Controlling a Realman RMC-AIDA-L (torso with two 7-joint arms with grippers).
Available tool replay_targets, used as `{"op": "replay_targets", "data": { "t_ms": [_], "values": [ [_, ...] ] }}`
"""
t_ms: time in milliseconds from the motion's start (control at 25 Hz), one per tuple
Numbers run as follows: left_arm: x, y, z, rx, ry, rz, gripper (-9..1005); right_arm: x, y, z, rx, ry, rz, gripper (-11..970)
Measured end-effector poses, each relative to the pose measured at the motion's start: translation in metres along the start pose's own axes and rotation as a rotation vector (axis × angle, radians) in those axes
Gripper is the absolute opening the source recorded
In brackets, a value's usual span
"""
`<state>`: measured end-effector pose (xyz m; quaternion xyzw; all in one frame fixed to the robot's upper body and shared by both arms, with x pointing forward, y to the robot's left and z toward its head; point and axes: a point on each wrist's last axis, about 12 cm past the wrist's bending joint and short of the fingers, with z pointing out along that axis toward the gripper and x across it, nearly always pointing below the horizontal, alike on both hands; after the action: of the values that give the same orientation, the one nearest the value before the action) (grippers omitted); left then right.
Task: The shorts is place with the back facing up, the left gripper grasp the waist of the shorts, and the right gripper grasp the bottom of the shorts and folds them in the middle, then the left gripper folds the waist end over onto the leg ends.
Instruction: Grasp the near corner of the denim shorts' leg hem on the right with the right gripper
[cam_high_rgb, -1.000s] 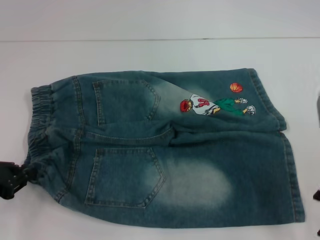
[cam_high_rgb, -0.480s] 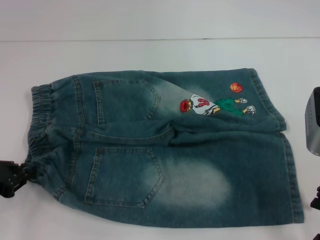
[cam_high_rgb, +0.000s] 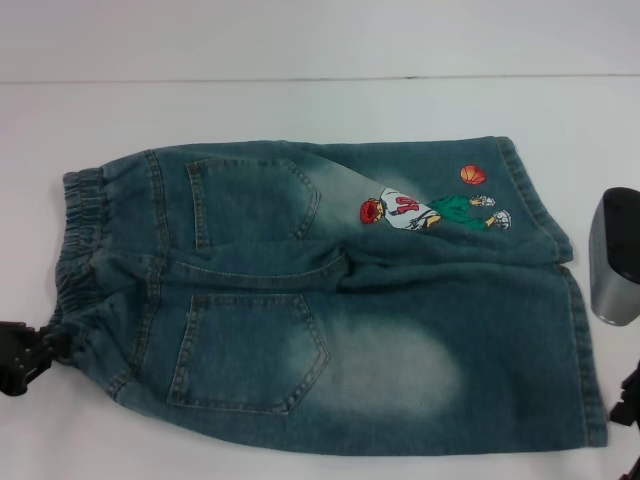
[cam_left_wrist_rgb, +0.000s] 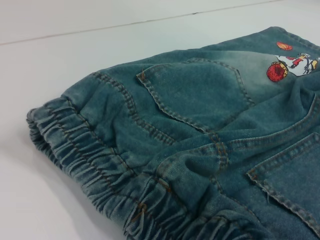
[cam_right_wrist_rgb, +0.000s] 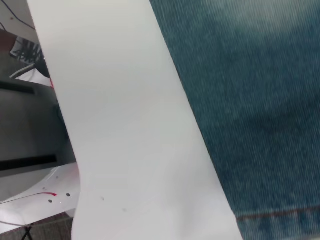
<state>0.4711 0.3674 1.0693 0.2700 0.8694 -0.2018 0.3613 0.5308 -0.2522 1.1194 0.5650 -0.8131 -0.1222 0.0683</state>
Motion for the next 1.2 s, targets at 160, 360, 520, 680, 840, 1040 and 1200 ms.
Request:
{"op": "replay_targets", "data": {
  "t_ms": [160, 360, 520, 680, 840, 1040, 1200],
  "values": [
    [0.000, 0.000, 0.000, 0.000, 0.001, 0.000, 94, -0.006, 0.002, 0.000, -0.007, -0.030, -0.028, 928],
    [0.001, 0.000, 0.000, 0.000, 0.003, 0.000, 93, -0.009, 0.003, 0.000, -0.016, -0.050, -0.053, 928],
    [0.002, -0.001, 0.001, 0.004, 0.005, -0.005, 93, -0.009, 0.003, -0.001, -0.019, -0.056, -0.063, 928],
    [0.003, -0.001, 0.002, 0.007, 0.008, -0.004, 93, -0.010, 0.002, -0.005, 0.005, -0.069, -0.066, 927],
    [0.004, -0.001, 0.003, 0.012, 0.011, -0.005, 93, -0.010, 0.000, -0.010, 0.033, -0.102, -0.065, 927],
    [0.004, -0.001, 0.003, 0.015, 0.010, 0.000, 93, -0.012, 0.001, -0.008, 0.027, -0.117, -0.080, 925],
    [0.004, -0.001, 0.004, 0.015, 0.010, 0.001, 93, -0.012, 0.003, -0.007, 0.004, -0.127, -0.095, 924]
  ]
}}
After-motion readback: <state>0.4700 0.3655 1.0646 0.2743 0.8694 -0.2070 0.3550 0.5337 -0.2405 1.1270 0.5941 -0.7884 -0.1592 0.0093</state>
